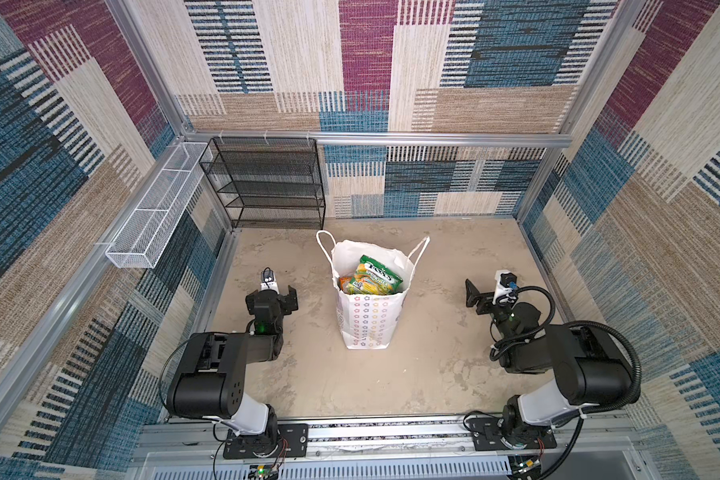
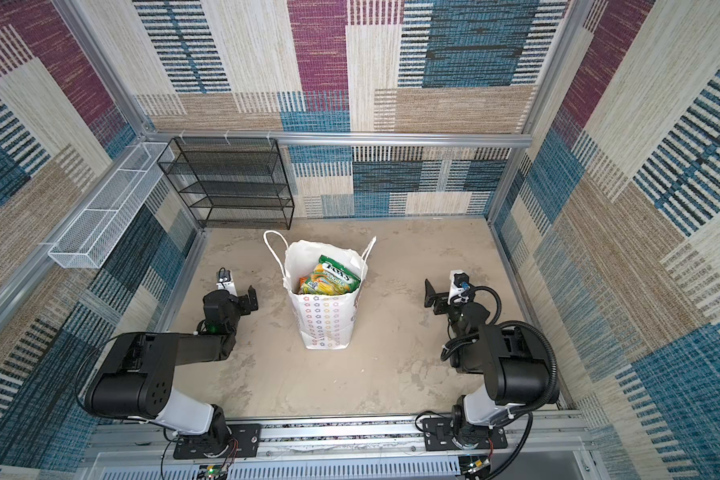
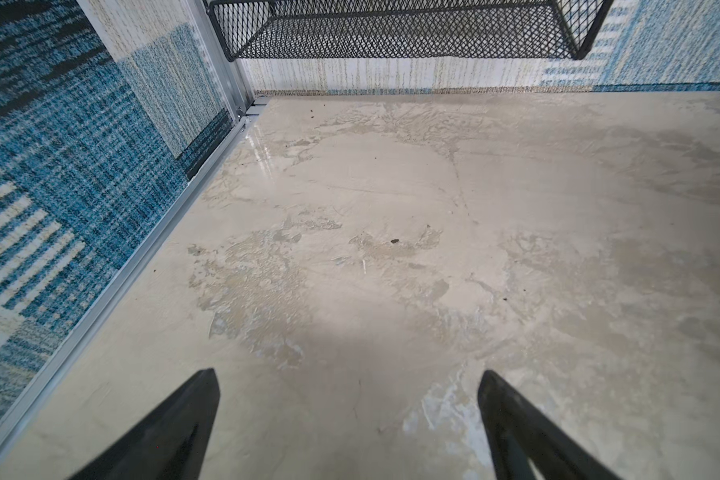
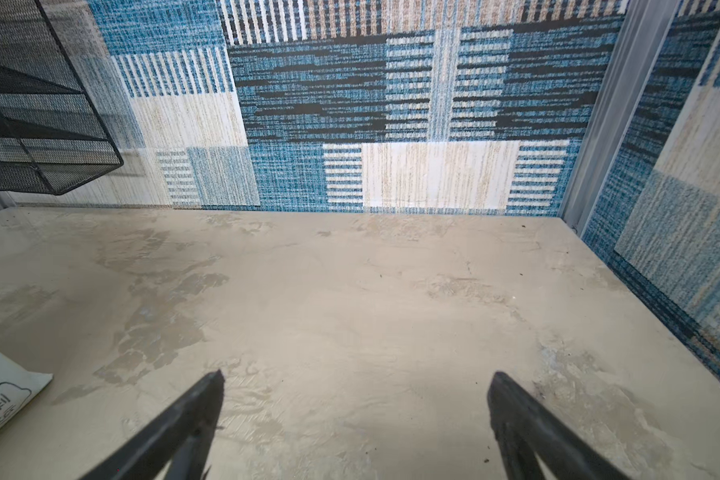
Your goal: Place the snacks into the paper bag
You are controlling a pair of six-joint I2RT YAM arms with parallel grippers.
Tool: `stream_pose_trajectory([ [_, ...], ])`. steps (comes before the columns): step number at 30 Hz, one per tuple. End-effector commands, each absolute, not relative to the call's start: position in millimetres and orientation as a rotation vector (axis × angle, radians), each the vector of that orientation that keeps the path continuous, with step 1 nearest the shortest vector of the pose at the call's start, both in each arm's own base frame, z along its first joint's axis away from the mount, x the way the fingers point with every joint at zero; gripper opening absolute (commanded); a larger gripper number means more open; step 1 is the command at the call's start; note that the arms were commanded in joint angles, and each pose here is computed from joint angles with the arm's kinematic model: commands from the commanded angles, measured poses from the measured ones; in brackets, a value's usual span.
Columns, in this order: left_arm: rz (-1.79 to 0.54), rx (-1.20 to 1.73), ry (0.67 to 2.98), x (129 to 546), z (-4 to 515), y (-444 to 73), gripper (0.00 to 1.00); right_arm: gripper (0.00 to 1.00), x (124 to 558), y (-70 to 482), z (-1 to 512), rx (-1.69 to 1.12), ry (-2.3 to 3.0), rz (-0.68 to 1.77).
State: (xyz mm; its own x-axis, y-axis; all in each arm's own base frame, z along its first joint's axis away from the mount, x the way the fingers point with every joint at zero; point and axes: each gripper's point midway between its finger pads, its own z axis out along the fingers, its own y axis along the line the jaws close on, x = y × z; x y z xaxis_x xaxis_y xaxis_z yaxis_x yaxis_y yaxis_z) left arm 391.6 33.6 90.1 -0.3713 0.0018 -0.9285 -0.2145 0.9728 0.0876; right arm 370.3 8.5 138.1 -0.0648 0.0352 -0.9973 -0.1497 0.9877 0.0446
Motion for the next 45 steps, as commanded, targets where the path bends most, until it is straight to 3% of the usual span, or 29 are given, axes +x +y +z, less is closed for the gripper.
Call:
stream_pose_trajectory([
  [1, 0.208, -0.168, 1.903, 395.0, 98.4, 32.9, 1.00, 1.00, 372.2, 12.5, 142.6, -0.122, 1.611, 0.164],
  [45, 0.155, -0.163, 1.937, 400.5, 94.6, 34.5, 1.00, 1.00, 376.8, 12.6, 141.0, -0.102, 1.627, 0.122],
])
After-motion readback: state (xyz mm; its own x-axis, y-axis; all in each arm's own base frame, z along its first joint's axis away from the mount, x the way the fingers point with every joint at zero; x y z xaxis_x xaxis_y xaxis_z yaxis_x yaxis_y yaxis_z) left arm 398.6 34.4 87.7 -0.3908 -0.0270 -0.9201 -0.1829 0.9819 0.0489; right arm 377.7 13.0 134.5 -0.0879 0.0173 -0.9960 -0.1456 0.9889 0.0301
